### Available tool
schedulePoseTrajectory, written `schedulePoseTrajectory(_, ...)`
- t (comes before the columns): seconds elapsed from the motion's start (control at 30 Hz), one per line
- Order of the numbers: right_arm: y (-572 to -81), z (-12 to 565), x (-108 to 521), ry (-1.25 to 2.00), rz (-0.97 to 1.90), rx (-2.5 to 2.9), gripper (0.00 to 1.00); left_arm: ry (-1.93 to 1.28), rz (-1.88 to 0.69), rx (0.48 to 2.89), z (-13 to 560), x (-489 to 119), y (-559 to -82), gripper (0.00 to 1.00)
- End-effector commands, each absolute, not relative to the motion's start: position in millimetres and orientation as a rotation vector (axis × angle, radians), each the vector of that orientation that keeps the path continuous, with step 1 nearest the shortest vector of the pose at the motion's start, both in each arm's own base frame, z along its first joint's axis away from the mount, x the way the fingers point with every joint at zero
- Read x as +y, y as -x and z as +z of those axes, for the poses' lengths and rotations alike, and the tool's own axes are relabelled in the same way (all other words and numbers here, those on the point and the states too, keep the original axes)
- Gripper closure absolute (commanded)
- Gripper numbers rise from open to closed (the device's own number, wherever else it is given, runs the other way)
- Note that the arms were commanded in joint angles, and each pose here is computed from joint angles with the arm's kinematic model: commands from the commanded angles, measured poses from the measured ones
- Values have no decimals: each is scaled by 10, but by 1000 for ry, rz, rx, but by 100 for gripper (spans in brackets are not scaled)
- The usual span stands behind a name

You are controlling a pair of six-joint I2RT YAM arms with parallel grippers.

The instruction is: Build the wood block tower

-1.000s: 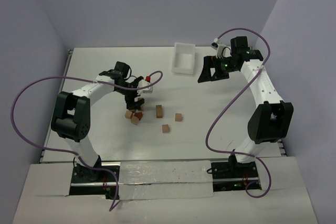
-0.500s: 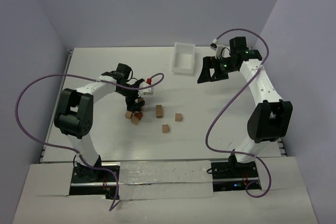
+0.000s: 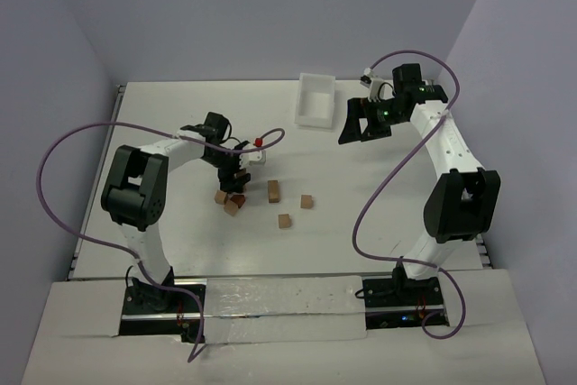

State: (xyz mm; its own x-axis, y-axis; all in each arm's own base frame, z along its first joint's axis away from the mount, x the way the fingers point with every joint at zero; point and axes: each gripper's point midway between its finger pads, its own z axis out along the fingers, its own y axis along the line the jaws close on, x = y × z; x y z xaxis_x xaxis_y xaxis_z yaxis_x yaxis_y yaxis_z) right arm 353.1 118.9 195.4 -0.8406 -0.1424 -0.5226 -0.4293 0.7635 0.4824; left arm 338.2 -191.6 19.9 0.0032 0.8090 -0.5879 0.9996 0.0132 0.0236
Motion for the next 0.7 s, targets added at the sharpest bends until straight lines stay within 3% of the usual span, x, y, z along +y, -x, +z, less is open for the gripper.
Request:
schedulePoseTrajectory(0.0, -3573, 2052, 1216, 462, 826, 2469, 0, -1842, -548, 1768, 325, -2036, -3564, 24)
schedulePoseTrajectory(0.37, -3551, 2122, 1210, 462, 814, 2451, 0, -1806, -519, 1765, 631, -2063, -3515, 49)
schedulePoseTrajectory(0.67, -3529, 2220, 1198, 452, 797, 2435, 0, -1651, -550, 1794, 1443, -2535, -3141, 65)
